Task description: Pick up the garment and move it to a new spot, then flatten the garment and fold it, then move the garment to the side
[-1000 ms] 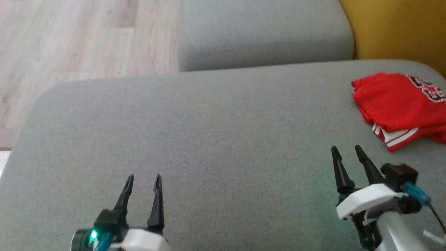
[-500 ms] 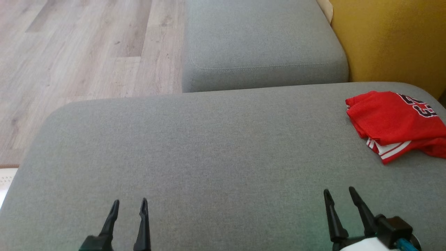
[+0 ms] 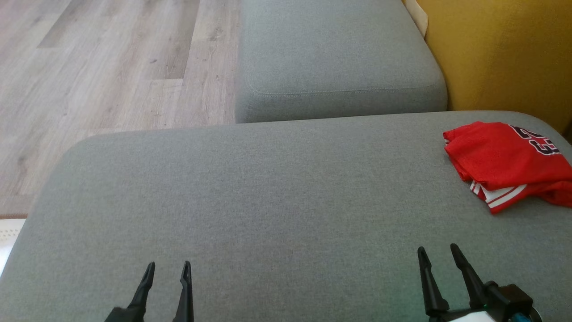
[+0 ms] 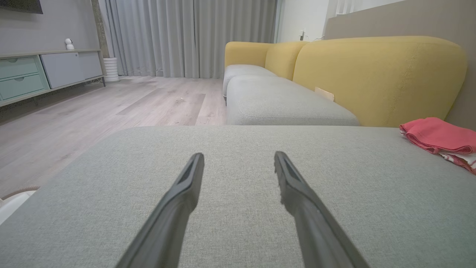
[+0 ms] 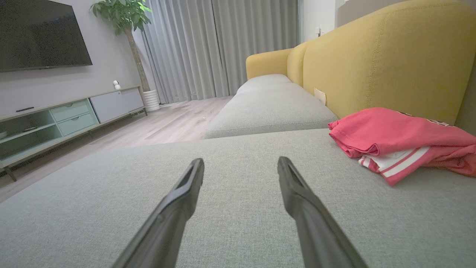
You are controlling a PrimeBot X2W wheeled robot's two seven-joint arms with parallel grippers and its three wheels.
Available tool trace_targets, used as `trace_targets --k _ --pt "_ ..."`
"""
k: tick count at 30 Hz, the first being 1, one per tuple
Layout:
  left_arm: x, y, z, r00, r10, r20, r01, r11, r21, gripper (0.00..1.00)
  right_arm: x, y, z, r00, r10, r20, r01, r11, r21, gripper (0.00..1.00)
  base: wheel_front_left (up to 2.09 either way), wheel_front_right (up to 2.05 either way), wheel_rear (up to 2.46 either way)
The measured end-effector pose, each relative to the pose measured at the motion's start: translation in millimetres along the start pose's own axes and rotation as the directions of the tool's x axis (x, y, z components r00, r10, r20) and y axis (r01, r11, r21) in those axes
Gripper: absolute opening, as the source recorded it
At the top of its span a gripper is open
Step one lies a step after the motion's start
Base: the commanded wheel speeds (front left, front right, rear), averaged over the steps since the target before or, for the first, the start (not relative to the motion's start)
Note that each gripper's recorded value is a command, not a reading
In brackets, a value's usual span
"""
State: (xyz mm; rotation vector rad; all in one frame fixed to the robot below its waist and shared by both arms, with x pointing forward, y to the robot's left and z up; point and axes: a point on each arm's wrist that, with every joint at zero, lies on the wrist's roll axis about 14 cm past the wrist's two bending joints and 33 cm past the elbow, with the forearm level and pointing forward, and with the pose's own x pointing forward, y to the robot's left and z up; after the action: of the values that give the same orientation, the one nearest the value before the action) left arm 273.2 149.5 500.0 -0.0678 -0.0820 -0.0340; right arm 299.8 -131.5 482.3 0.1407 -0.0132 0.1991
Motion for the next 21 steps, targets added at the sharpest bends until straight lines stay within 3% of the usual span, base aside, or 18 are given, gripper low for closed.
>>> trace_targets --k 5,6,13,21 --pt "-1 0 0 1.000 -0.001 -0.001 0.001 1.000 0.000 1.00 0 0 0 1.000 0.001 0.001 -0.001 1.000 -0.006 1.00 0.00 0.00 0.00" --pt "-1 0 0 1.000 0.000 -0.001 0.000 1.000 0.000 0.00 0 0 1 1.000 0.001 0.002 -0.001 1.000 -0.006 0.00 0.00 0.00 0.00" --pt "-21 2 -42 0.989 0.012 -0.145 -0.014 1.000 -0.017 0.00 -20 -6 -40 0.991 -0.029 -0.129 0.033 0.999 0.027 0.00 0.00 0.00 0.00" --pt "-17 4 -46 0.985 0.025 -0.172 -0.045 0.992 -0.114 0.00 -19 -12 -42 0.988 -0.059 -0.140 0.076 0.990 0.117 0.00 0.00 0.00 0.00"
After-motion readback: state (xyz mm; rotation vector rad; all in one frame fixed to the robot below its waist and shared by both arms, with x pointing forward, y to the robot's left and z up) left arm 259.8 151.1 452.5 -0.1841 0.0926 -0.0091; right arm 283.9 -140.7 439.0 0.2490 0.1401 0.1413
